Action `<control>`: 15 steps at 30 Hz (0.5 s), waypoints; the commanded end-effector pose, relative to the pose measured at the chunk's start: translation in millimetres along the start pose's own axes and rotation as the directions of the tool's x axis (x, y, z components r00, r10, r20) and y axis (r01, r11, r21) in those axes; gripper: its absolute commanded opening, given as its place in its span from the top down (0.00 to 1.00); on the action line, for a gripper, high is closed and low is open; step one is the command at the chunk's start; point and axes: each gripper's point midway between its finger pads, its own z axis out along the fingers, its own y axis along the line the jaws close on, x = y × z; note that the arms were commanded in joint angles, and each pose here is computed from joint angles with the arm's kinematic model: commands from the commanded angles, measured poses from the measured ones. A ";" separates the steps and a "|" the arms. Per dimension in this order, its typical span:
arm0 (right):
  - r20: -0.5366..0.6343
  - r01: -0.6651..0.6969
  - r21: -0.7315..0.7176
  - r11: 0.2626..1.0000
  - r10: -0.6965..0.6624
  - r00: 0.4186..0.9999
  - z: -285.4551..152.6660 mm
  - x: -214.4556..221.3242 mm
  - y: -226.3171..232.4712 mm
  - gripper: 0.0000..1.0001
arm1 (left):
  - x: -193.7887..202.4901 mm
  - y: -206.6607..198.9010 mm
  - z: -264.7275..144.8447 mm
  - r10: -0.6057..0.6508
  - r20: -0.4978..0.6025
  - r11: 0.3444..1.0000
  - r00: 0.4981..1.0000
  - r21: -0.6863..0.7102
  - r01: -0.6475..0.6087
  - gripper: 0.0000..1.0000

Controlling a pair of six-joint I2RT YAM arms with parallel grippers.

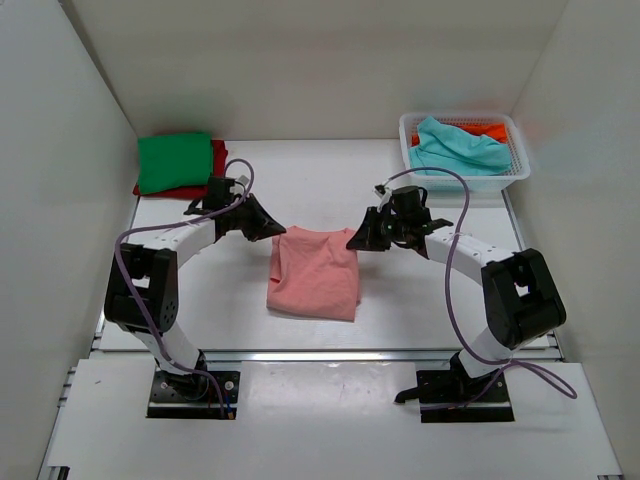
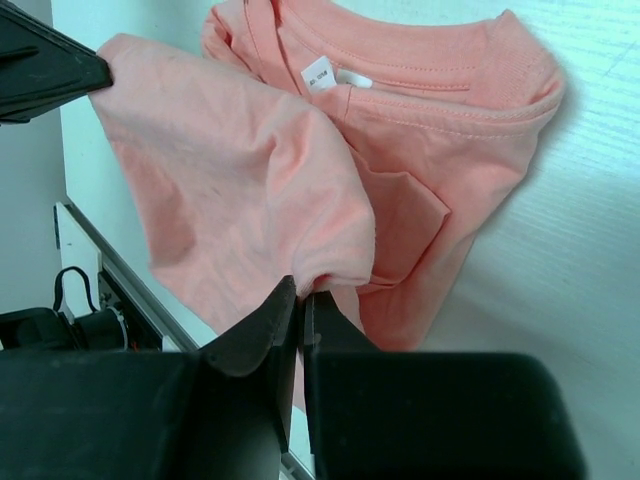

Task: Fold and stack the t-shirts
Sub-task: Smooth out wrinkles on the folded tshirt

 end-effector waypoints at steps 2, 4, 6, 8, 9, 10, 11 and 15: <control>0.115 0.053 -0.021 0.998 -0.051 0.992 -12.5 -33.1 11.7 1.00 | -12.1 -15.3 -16.8 0.021 0.048 0.999 0.999 0.041 -0.023 1.00; 0.130 0.053 -0.038 0.998 -0.048 0.990 -12.6 -41.8 10.8 1.00 | -20.0 -11.2 -11.7 -0.003 0.050 0.999 0.999 0.037 0.001 1.00; 0.127 0.043 -0.036 0.998 -0.038 0.991 -8.5 -47.8 1.9 1.00 | -30.0 -10.7 -5.9 -0.006 0.058 0.999 0.998 0.040 0.003 1.00; 0.132 0.044 -0.050 0.998 -0.037 0.991 -0.9 -54.7 -3.3 0.99 | -43.2 -14.0 0.3 0.004 0.080 0.999 0.997 0.033 -0.007 1.00; 0.137 0.037 -0.043 0.998 -0.031 0.990 2.9 -63.1 -8.3 1.00 | -50.2 -7.8 5.6 -0.003 0.088 1.000 0.996 0.009 0.002 1.00; 0.152 0.057 -0.053 0.997 -0.049 0.987 7.6 -72.7 -4.8 0.98 | -53.5 0.7 12.3 -0.011 0.089 1.000 0.996 -0.017 0.013 0.99; 0.156 0.053 -0.049 0.997 -0.045 0.987 13.4 -78.1 -9.6 0.95 | -57.4 4.7 17.8 -0.017 0.091 1.000 0.996 -0.025 0.019 0.97; 0.219 0.094 -0.034 0.995 -0.085 0.972 32.3 -112.3 -14.3 0.64 | -83.9 15.7 25.0 -0.060 0.135 0.997 0.989 -0.048 0.067 0.49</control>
